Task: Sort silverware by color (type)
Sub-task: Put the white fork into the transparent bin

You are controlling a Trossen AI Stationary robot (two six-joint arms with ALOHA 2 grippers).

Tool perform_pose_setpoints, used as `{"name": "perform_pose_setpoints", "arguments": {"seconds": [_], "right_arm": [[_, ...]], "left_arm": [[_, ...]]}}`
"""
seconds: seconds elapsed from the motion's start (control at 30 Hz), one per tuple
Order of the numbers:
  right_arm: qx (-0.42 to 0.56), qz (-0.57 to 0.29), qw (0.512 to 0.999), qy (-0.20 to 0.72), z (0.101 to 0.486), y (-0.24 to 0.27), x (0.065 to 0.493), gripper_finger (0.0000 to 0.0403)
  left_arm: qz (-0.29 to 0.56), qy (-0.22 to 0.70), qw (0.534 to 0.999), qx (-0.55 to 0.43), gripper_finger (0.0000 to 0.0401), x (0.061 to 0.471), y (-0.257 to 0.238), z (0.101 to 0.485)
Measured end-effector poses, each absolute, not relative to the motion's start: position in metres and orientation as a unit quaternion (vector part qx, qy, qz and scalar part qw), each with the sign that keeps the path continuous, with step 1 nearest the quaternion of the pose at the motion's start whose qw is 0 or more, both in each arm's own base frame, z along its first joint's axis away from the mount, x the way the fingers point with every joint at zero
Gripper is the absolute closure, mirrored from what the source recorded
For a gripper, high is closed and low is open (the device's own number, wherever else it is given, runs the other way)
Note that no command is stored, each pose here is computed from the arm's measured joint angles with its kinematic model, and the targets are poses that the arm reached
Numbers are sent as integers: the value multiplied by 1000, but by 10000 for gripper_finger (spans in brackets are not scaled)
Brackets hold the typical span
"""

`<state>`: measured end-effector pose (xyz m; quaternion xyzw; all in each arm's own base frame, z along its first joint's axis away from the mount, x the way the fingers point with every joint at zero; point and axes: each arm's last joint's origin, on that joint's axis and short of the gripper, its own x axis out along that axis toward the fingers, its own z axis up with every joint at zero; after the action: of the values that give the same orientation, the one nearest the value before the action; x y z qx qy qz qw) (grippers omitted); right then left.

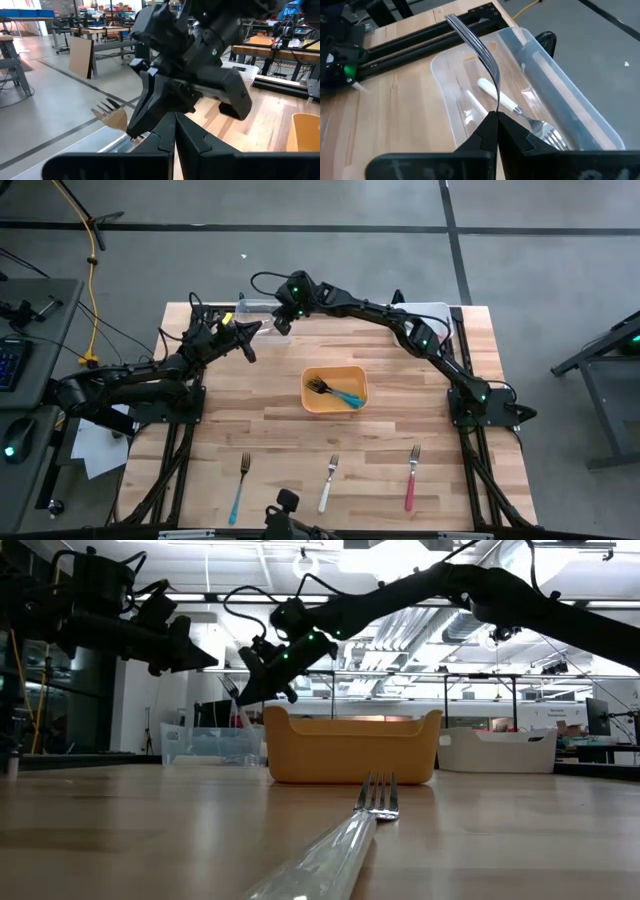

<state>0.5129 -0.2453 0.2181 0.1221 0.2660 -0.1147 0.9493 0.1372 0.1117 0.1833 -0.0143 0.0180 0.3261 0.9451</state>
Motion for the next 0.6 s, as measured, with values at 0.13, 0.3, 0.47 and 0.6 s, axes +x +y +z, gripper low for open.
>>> {"name": "perform_pose_setpoints", "arguments": {"seconds": [0.13, 0.3, 0.47, 0.6], "right_arm": [[123, -115, 949, 265, 218, -246, 513, 403], [123, -115, 949, 266, 218, -246, 513, 400], [124, -115, 949, 267, 218, -245, 513, 366], [126, -115, 947, 273, 217, -244, 512, 324]], "left_arm": [[326, 18, 945, -14, 401, 137, 112, 183], [326, 18, 945, -15, 401, 137, 112, 183], [326, 18, 945, -15, 401, 137, 112, 183], [326, 18, 945, -15, 401, 137, 112, 183]]}}
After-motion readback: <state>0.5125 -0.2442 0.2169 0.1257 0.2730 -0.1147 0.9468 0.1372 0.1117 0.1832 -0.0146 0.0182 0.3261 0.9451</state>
